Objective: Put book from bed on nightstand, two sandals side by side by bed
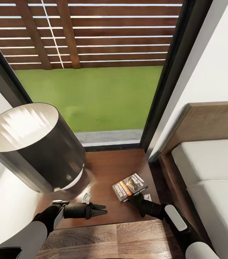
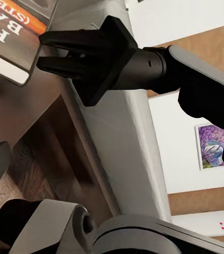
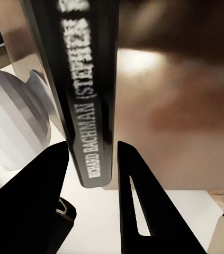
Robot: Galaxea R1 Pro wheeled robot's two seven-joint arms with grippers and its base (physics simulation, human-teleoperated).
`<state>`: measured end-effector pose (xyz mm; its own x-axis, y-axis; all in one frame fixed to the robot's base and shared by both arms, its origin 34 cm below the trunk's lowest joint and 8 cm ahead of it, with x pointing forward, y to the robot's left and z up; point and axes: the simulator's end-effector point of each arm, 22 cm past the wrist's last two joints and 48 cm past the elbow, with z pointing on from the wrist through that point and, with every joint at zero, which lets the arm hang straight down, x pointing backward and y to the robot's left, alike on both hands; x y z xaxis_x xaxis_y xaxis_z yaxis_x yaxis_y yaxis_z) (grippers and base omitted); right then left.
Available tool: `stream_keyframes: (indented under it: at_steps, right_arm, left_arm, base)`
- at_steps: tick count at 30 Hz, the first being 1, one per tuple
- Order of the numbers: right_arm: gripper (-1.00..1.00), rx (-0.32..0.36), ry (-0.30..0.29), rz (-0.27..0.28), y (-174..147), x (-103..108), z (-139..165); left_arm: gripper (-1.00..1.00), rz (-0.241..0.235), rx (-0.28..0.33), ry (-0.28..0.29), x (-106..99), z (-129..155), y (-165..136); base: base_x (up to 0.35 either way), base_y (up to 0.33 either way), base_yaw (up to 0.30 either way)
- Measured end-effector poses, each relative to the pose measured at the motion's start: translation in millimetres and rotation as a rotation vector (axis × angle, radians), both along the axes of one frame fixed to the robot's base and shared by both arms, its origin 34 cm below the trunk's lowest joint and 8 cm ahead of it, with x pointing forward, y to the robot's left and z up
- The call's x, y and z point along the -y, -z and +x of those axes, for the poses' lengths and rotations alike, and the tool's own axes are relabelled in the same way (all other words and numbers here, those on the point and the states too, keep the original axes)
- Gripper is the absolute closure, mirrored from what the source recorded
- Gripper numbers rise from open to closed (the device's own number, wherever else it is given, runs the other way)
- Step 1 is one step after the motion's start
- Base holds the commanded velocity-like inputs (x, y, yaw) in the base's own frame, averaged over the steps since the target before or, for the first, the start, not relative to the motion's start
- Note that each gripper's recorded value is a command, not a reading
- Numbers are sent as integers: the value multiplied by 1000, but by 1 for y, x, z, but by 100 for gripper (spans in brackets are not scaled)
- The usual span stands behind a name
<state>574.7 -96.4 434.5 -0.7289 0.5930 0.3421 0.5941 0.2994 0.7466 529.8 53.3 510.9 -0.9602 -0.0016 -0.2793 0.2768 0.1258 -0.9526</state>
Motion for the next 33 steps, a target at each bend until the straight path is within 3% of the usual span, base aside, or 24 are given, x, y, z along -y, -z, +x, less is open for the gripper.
stream_keyframes:
  at_steps: [30,33]
  right_arm:
    - [100,2,0,0,9,0,-1]
    - [100,6,21,26,11,-2,3]
  left_arm:
    - [-100,-3,0,2,2,-2,9]
    - [-100,-3,1,2,2,-3,15]
  base:
    - [0,0,0]
    - [0,0,0]
